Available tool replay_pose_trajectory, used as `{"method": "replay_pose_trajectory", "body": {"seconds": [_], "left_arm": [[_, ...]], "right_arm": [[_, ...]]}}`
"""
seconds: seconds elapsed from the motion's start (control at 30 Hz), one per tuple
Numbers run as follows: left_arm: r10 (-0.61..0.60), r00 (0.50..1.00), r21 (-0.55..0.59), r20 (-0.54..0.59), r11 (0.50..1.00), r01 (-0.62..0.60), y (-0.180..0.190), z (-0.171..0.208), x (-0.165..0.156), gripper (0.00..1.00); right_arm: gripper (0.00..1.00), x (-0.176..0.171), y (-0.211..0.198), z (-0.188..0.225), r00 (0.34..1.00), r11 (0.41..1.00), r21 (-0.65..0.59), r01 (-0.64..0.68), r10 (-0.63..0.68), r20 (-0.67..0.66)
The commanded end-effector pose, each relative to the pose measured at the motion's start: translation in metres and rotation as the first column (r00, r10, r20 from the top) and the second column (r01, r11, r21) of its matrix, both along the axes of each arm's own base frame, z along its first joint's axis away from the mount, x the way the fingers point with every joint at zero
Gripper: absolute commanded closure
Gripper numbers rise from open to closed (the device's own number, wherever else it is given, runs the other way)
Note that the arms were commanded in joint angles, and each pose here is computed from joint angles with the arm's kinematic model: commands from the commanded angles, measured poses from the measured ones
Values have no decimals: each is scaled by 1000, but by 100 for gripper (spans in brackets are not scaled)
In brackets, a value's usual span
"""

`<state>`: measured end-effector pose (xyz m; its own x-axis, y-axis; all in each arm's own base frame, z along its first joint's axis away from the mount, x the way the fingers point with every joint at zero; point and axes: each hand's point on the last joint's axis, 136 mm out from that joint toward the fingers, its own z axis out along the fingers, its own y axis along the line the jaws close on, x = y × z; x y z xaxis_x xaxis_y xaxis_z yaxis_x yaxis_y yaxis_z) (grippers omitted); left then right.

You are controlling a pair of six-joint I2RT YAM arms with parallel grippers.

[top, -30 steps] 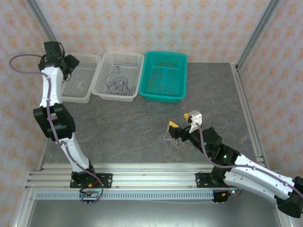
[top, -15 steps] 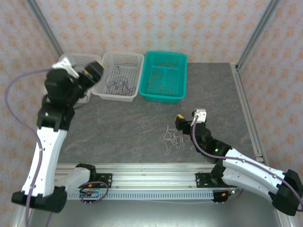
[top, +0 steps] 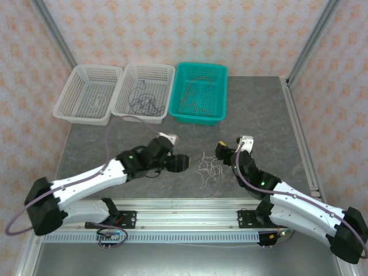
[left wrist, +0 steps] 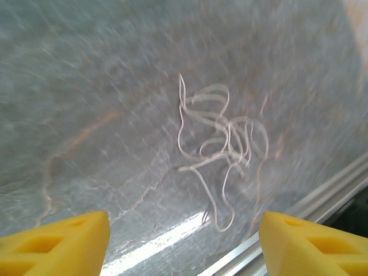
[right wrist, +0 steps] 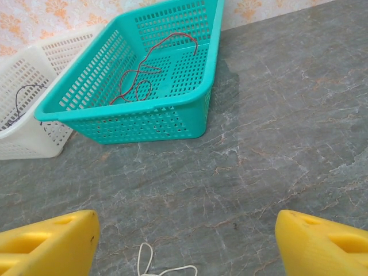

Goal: Untangle the cables

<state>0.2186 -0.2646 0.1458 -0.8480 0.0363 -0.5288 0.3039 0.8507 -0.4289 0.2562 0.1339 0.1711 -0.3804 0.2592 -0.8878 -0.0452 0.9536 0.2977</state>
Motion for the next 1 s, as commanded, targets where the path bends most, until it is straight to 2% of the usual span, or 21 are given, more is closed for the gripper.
{"method": "replay_pose_trajectory", "body": {"seconds": [0.0, 0.07, 0.13, 0.23, 0.3, 0.5, 0.57, 0.6, 0.73, 0.77, 0.87, 0.97], "left_arm": [[-172, 983, 81, 65, 983, 166, -24, -17, -1, 30], [-296, 954, 139, 45, 948, 288, -35, -36, -9, 30], [-436, 900, 216, -14, 878, 428, -40, -61, -19, 30], [-541, 837, 284, -81, 792, 540, -45, -86, -22, 30], [-569, 817, 274, -91, 774, 570, -53, -94, -21, 30], [-529, 848, 264, -31, 814, 517, -78, -107, 5, 31], [-527, 849, 258, -17, 818, 513, -85, -111, 9, 39], [-527, 850, 255, -6, 821, 511, -87, -112, 11, 48], [-509, 860, 244, 42, 840, 485, -88, -112, 17, 93], [-501, 864, 244, 43, 844, 478, -85, -110, 17, 100], [-461, 885, 229, 71, 871, 435, -70, -97, 21, 100], [-411, 907, 201, 93, 900, 387, -49, -83, 24, 100]], "right_arm": [[20, -1, -5, -2, 1000, 999, 18, 27, -27, -4], [20, -2, -6, -4, 1000, 999, 19, 27, -27, -12], [20, -3, -7, -4, 999, 999, 26, 30, -30, -16], [21, -5, -8, -4, 1000, 999, 39, 29, -29, -12], [21, -5, -10, -2, 1000, 999, 37, 30, -30, -9], [21, -8, -14, -3, 999, 998, 49, 45, -44, -14], [21, -8, -14, -4, 999, 997, 56, 44, -43, -18], [21, -9, -13, -4, 999, 997, 59, 43, -42, -19], [21, -9, -13, -6, 999, 998, 52, 38, -36, -25], [22, -10, -12, -7, 999, 999, 46, 28, -27, -29], [26, -15, 5, -13, 994, 995, -2, -97, 97, -59], [25, -22, 20, -38, 963, 976, -90, -199, 178, -202]]}}
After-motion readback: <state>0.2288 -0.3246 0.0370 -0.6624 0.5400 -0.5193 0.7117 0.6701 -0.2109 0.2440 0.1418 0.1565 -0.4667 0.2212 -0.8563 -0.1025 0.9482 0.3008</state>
